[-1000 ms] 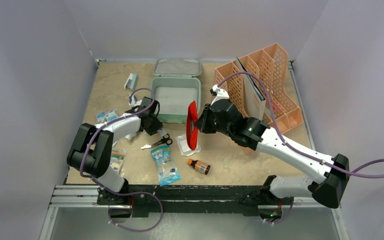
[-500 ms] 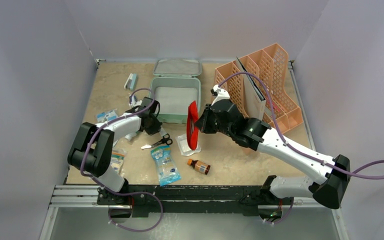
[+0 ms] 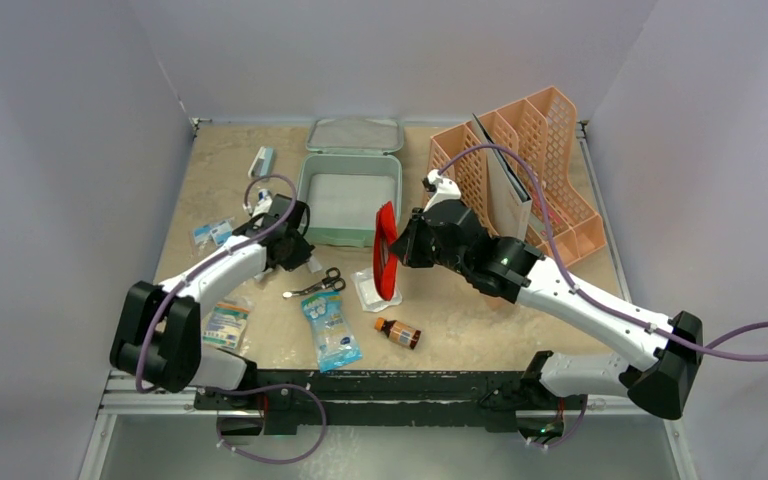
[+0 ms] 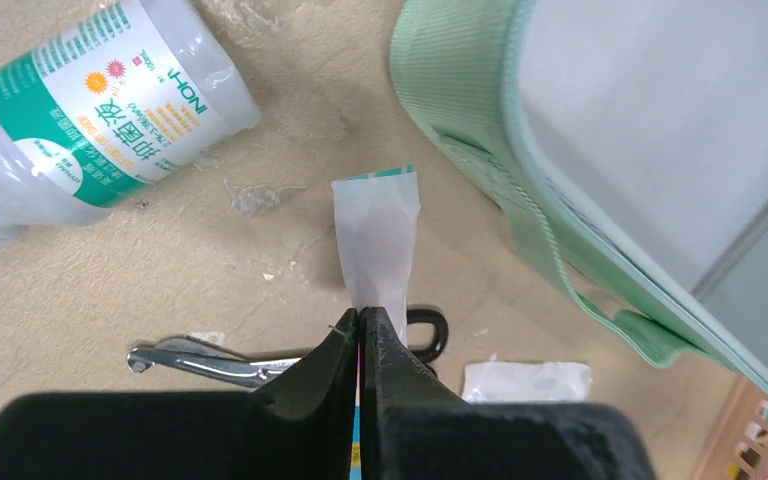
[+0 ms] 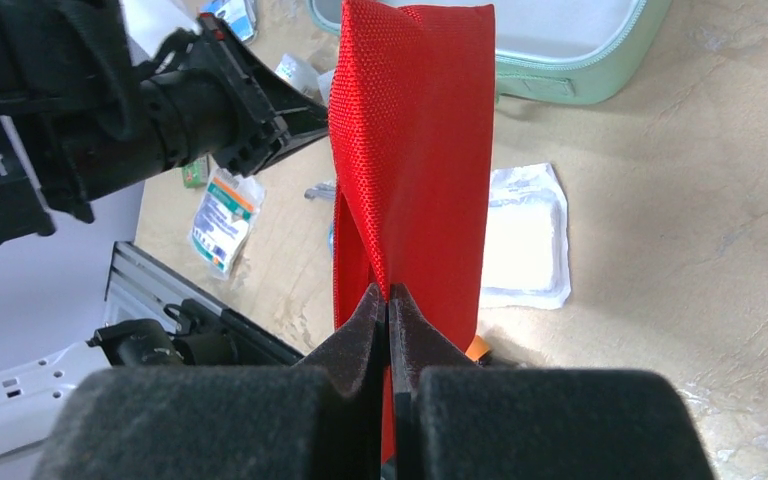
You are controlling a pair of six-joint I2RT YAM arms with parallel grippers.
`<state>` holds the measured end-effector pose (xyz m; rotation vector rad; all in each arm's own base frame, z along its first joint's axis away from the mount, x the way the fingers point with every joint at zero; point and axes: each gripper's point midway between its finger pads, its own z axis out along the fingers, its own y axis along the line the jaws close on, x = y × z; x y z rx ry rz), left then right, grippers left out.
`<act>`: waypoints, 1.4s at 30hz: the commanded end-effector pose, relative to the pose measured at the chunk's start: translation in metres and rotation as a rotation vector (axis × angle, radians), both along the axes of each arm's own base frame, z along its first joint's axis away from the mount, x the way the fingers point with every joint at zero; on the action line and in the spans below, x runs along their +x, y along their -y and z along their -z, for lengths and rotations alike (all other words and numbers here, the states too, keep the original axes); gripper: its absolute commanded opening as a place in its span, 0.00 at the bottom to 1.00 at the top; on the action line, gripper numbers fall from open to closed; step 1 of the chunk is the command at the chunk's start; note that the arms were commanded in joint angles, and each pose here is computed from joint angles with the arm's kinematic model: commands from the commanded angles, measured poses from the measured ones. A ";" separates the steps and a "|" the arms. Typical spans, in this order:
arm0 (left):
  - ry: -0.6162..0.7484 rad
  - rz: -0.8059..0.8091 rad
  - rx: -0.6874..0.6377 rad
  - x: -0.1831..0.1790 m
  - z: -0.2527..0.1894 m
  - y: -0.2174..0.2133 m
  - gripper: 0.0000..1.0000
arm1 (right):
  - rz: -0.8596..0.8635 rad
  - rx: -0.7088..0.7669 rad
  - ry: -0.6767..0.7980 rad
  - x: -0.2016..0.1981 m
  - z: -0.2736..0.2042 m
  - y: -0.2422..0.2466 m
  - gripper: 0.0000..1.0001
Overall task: Organize the medicine kit
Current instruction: Pick up the medical item at the center of the board, then place the medical item at the medicine pouch.
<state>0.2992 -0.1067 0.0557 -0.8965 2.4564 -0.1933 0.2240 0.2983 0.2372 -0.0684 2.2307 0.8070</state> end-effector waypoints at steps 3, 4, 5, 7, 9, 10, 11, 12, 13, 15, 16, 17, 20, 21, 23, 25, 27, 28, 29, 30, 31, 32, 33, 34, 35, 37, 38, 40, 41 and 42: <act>0.147 0.082 -0.055 0.006 -0.050 0.010 0.00 | 0.009 0.008 0.026 0.005 -0.003 -0.003 0.00; 0.170 0.103 -0.065 0.005 -0.058 0.012 0.00 | 0.009 0.008 0.025 0.005 -0.002 -0.004 0.00; 0.191 0.125 -0.073 0.005 -0.066 0.014 0.00 | 0.008 0.006 0.025 0.005 -0.002 -0.004 0.00; 0.231 0.191 -0.088 0.002 -0.082 0.019 0.00 | 0.010 0.001 0.023 0.006 0.000 -0.005 0.00; 0.269 0.251 -0.126 -0.003 -0.098 0.028 0.00 | 0.005 -0.001 0.016 0.007 0.003 -0.007 0.00; 0.292 0.284 -0.148 -0.004 -0.107 0.033 0.00 | 0.001 -0.002 0.011 0.007 0.005 -0.009 0.00; 0.314 0.326 -0.181 -0.007 -0.115 0.040 0.00 | -0.005 -0.001 0.002 0.007 0.006 -0.011 0.00; 0.333 0.365 -0.212 -0.011 -0.124 0.047 0.00 | -0.012 0.001 -0.005 0.006 0.007 -0.014 0.00; 0.351 0.398 -0.242 -0.014 -0.132 0.053 0.00 | -0.020 0.005 -0.014 0.006 0.008 -0.017 0.00; 0.372 0.450 -0.292 -0.021 -0.145 0.062 0.00 | -0.026 0.011 -0.023 0.006 0.010 -0.021 0.00; 0.382 0.473 -0.316 -0.024 -0.152 0.066 0.00 | -0.026 0.011 -0.028 0.007 0.011 -0.023 0.00; 0.393 0.500 -0.345 -0.028 -0.158 0.072 0.00 | -0.027 0.011 -0.030 0.008 0.011 -0.024 0.00; 0.421 0.585 -0.453 -0.040 -0.179 0.089 0.00 | -0.027 0.011 -0.038 0.010 0.011 -0.029 0.00; 0.433 0.610 -0.485 -0.044 -0.186 0.094 0.00 | -0.023 0.008 -0.039 0.012 0.012 -0.030 0.00; 0.448 0.644 -0.544 -0.050 -0.197 0.101 0.00 | -0.019 0.007 -0.041 0.014 0.012 -0.033 0.00; 0.461 0.678 -0.605 -0.056 -0.207 0.109 0.00 | -0.023 0.015 -0.043 0.015 0.010 -0.036 0.00; 0.484 0.710 -0.679 -0.060 -0.218 0.118 0.00 | -0.022 0.026 -0.045 0.017 0.008 -0.040 0.00; 0.482 0.720 -0.708 -0.061 -0.219 0.121 0.00 | -0.022 0.029 -0.048 0.017 0.007 -0.041 0.00; 0.476 0.729 -0.728 -0.063 -0.219 0.124 0.00 | -0.025 0.033 -0.051 0.017 0.007 -0.043 0.00; 0.467 0.734 -0.737 -0.063 -0.216 0.126 0.00 | -0.025 0.037 -0.053 0.017 0.006 -0.044 0.00; 0.457 0.740 -0.739 -0.063 -0.214 0.127 0.00 | -0.026 0.043 -0.055 0.017 0.004 -0.045 0.00; 0.440 0.739 -0.739 -0.063 -0.208 0.128 0.00 | -0.025 0.047 -0.057 0.017 0.004 -0.046 0.00; 0.428 0.742 -0.742 -0.063 -0.203 0.129 0.00 | -0.026 0.050 -0.058 0.017 0.003 -0.047 0.00; 0.421 0.744 -0.744 -0.063 -0.199 0.130 0.00 | -0.027 0.051 -0.059 0.018 0.003 -0.048 0.00; 0.412 0.743 -0.746 -0.063 -0.194 0.131 0.00 | -0.029 0.051 -0.060 0.017 0.003 -0.048 0.00; 0.391 0.735 -0.734 -0.061 -0.184 0.130 0.00 | -0.032 0.052 -0.063 0.018 0.002 -0.050 0.00; 0.384 0.726 -0.717 -0.059 -0.179 0.129 0.00 | -0.033 0.055 -0.062 0.018 0.001 -0.051 0.00; 0.372 0.710 -0.672 -0.055 -0.169 0.125 0.00 | -0.035 0.059 -0.062 0.018 0.000 -0.052 0.00; 0.363 0.703 -0.649 -0.053 -0.164 0.123 0.00 | -0.037 0.061 -0.062 0.018 -0.001 -0.053 0.00; 0.353 0.693 -0.627 -0.051 -0.160 0.121 0.00 | -0.038 0.065 -0.065 0.017 -0.002 -0.053 0.00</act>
